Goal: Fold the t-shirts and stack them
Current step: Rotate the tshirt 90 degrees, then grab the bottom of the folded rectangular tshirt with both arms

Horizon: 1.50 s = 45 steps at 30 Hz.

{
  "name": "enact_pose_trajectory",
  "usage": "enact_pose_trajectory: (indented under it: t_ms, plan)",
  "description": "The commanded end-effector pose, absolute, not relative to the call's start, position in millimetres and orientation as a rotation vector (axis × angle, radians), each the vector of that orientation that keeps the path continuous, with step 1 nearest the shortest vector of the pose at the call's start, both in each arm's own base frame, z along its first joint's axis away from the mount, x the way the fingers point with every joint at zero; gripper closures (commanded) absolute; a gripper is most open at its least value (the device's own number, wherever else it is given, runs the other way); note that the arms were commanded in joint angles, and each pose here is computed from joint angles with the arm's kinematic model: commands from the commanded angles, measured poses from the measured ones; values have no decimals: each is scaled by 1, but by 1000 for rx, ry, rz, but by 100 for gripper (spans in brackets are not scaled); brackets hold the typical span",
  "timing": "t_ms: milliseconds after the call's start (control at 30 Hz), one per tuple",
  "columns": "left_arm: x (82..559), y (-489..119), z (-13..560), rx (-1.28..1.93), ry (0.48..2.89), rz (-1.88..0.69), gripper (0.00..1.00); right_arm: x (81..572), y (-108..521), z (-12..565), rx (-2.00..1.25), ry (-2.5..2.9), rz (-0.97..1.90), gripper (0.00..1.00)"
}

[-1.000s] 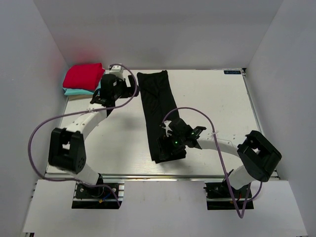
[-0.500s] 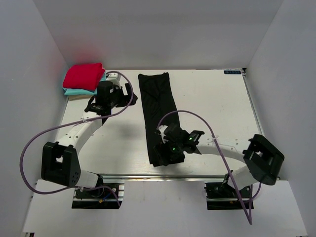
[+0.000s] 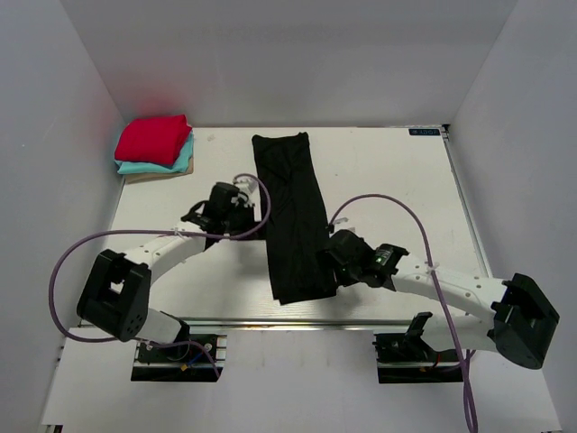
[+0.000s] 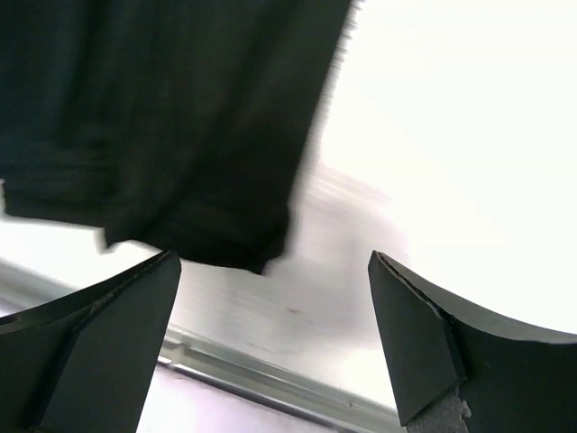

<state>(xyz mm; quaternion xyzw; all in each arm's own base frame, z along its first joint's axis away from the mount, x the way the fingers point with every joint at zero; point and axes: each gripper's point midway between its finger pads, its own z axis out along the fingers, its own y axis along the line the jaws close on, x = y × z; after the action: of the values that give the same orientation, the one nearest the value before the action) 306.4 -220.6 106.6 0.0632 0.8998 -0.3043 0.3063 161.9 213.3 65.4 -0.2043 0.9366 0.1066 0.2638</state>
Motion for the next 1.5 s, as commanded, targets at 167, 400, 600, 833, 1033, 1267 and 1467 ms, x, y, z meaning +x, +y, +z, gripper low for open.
enact_pose_trajectory:
  t_ms: [167, 400, 600, 833, 1033, 1267, 1467]
  plan:
    - [212, -238, 58, 319, 2603, -831, 0, 175, 165, 56, -273, 2582, 33, 11]
    - [166, -248, 34, 472, 2719, -780, 0, 169, 204, 50, -314, 2618, 275, 25]
    - [143, -255, 18, 529, 2764, -764, 10, 160, 221, 36, -308, 2657, 418, 47]
    - [122, -256, -12, 536, 2832, -772, 46, 149, 201, 8, -195, 2764, 300, 100]
    - [103, -234, -28, 496, 2934, -656, 72, 137, 187, 5, -77, 2760, 332, 100]
    - [95, -224, -17, 469, 2951, -650, 66, 123, 183, 9, -5, 2718, 488, 100]
    - [88, -241, 3, 522, 2892, -832, 66, 120, 215, 21, -135, 2674, 714, 100]
